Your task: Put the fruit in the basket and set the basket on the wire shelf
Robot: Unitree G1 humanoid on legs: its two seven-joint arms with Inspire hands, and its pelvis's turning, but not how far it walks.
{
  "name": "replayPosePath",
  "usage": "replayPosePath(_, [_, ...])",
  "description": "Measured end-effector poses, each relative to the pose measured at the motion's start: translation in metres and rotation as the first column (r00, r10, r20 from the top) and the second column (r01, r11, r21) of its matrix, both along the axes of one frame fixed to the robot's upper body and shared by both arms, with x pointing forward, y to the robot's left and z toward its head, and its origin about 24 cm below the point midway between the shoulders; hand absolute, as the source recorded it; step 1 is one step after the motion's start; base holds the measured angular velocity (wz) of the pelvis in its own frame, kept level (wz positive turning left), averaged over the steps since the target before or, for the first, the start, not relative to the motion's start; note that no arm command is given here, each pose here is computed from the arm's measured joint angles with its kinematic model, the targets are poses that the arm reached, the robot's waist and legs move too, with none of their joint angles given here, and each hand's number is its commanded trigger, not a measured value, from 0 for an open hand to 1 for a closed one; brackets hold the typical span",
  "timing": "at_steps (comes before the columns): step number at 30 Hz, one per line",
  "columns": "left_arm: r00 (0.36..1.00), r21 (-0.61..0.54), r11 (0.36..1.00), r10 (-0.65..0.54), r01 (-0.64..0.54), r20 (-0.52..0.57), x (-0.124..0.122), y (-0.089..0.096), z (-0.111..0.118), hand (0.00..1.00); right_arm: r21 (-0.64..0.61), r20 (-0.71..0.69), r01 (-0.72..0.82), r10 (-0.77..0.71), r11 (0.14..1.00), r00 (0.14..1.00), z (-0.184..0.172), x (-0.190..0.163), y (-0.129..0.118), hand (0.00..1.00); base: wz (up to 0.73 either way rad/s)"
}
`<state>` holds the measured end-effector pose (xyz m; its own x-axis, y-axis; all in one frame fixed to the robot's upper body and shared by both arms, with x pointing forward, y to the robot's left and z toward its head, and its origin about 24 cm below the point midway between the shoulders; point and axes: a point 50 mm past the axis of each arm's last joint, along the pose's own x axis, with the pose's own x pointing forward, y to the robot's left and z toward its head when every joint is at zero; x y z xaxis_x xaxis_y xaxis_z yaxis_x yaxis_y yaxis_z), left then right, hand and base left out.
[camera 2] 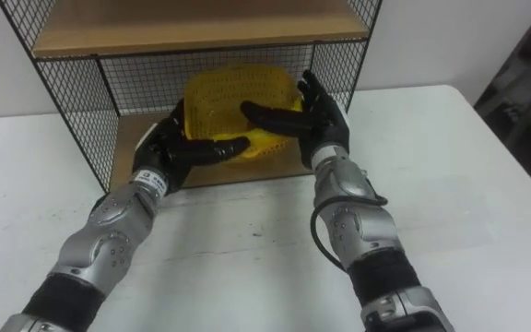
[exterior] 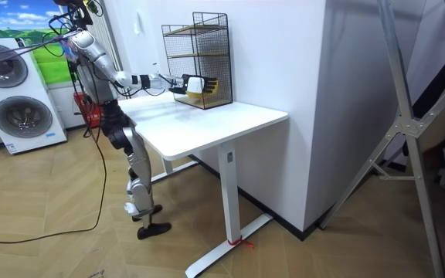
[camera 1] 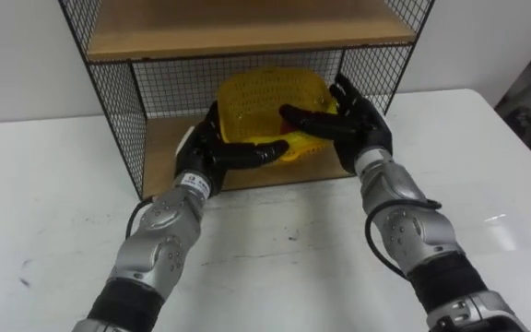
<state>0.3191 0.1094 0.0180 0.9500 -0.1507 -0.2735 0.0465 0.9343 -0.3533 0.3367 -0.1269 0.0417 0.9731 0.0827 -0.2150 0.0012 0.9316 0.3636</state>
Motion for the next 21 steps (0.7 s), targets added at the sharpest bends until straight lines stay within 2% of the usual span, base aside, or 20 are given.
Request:
replayPosePath(4, [0.998, 0.01, 1.0, 0.026, -0.026, -0.054, 0.002, 0.002, -0.005, 0.0, 0.007, -0.043, -0.011, 0.012, 1.0, 0.999, -0.003, 0.0, 0.003, 0.0, 0.0])
replayPosePath(21, [0.988, 0.024, 0.997, 0.078, -0.075, -0.134, 0.008, 0.0, -0.003, 0.0, 0.022, -0.202, -0.026, 0.03, 0.999, 0.979, -0.022, 0.008, 0.001, 0.0, 0.02])
